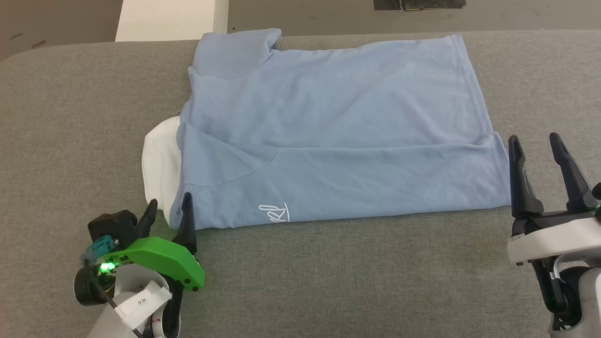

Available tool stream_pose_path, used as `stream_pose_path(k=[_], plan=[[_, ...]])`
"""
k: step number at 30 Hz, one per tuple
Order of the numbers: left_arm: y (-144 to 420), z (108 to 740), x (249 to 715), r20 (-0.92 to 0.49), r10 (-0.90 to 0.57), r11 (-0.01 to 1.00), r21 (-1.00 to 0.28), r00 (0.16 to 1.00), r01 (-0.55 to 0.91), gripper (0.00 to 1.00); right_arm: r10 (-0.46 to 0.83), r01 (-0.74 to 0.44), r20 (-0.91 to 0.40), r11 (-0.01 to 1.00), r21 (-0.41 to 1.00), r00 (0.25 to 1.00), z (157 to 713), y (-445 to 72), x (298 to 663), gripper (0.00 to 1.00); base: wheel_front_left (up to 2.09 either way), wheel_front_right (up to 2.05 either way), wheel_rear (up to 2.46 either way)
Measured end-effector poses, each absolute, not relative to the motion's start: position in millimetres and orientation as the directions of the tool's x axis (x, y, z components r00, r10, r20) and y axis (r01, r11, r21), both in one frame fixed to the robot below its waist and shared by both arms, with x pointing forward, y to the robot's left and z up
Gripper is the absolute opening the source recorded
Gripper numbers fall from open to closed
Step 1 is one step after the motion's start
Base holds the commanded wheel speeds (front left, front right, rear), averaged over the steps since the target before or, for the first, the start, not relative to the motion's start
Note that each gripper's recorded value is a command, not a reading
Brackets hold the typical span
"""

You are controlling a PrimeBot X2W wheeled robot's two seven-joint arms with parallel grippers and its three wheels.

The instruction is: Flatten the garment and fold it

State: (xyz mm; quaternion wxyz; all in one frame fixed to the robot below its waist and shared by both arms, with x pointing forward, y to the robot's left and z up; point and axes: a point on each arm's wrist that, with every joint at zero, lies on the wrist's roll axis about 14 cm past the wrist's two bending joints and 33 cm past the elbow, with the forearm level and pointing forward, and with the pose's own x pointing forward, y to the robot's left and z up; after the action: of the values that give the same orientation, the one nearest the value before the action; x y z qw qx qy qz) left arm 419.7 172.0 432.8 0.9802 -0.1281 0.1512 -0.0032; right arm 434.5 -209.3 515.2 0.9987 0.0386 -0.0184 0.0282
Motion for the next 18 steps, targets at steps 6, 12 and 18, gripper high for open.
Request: stream_pose_path(k=[6,12,18], plan=[[177.5,408.8,414.3,-0.439,-0.009,0.964,-0.241,0.899,-0.109,1.0,0.061,-0.063,0.028,0.995,0.078,0.998,512.6,-206.1,429.9,1.0,0.0,0.0,0.0],[175.3,384.6,405.3,-0.594,-0.016,0.948,-0.264,0.804,-0.176,1.0,0.062,-0.062,0.01,0.995,0.079,0.998,507.8,-206.1,426.4,1.0,0.0,0.0,0.0],[169.1,384.2,406.5,-0.626,-0.065,0.945,-0.289,0.777,-0.154,0.0,0.064,-0.063,-0.011,0.995,0.08,0.998,501.8,-205.6,423.6,1.0,0.0,0.0,0.0]])
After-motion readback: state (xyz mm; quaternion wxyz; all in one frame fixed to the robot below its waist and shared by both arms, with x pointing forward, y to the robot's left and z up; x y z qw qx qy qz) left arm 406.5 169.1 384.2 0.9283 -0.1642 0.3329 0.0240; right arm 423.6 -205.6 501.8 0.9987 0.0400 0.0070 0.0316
